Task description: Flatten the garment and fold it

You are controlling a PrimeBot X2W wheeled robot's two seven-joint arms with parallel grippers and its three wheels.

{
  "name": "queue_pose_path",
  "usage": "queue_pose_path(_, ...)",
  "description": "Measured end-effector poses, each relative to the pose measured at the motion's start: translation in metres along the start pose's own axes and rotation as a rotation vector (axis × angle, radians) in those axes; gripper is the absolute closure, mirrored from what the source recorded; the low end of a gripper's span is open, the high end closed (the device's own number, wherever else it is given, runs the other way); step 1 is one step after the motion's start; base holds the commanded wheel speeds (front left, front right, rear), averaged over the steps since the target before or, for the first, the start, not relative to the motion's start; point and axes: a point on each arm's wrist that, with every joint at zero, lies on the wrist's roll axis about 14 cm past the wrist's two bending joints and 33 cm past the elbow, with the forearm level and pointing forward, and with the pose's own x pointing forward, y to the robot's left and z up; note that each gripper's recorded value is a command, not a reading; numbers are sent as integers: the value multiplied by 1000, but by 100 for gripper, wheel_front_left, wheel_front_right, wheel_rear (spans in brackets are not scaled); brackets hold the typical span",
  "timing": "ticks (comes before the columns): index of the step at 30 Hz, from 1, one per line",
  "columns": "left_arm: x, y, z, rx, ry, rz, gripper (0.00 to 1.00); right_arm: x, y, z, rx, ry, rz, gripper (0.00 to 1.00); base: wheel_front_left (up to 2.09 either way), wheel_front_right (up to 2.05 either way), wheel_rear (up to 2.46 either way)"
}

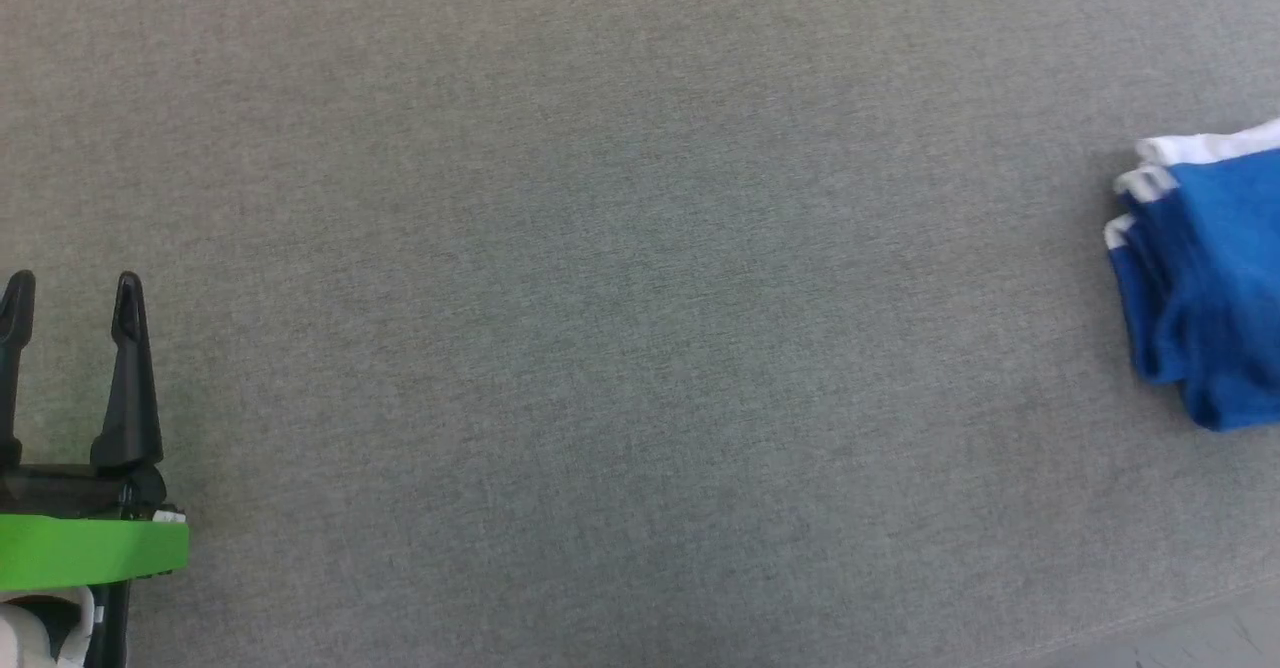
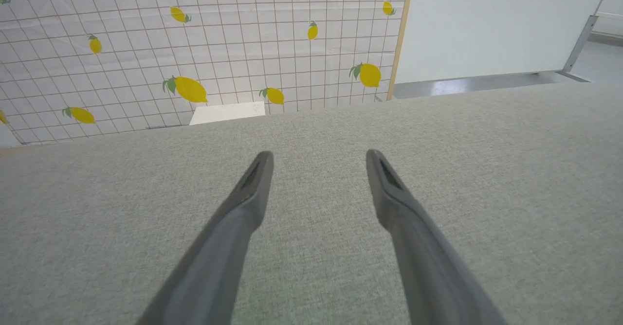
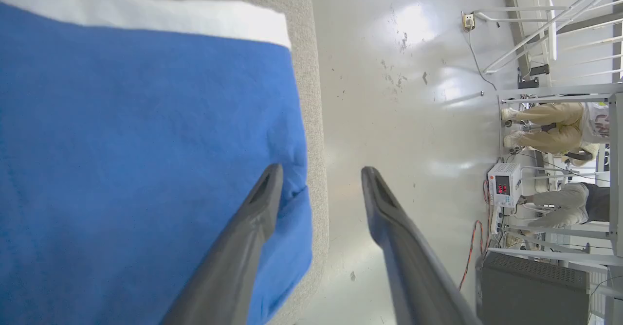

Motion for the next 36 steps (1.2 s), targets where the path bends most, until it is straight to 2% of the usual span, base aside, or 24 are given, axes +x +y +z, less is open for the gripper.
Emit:
queue_pose_path(3,-2,1,3,0,-4,6,0,-2,-7,7,12,-55,-15,0,0,0,0)
queue_pose_path(6,-3,-2,8,-6,-18,10,0,-7,-21,26,68,-172,-33,0,0,0,0)
queue_pose_path(10,-7,-3,19,-14,-42,24,0,-32,-30,92,139,-483,-18,0,0,0,0)
queue_pose_path(13,-10,-4,30,-16,-67,38,0,-64,-30,139,213,-720,14,0,0,0,0)
queue_pose_path(16,-16,-3,42,-21,-98,65,0,-109,-16,186,344,-946,94,0,0,0,0)
queue_pose_path(19,-22,-5,52,-22,-120,82,0,-155,6,214,437,-1112,181,0,0,0,0)
queue_pose_path(23,-32,-5,64,-7,-144,102,0,-208,27,227,520,-1277,265,0,0,0,0)
queue_pose_path(25,-38,-2,68,-1,-149,118,0,-218,38,224,539,-1309,305,0,0,0,0)
queue_pose_path(30,-53,10,74,2,-157,174,0,-228,69,210,700,-1331,476,0,0,0,0)
queue_pose_path(36,-70,18,84,-33,-189,251,0,-215,100,182,819,-1224,583,0,0,0,0)
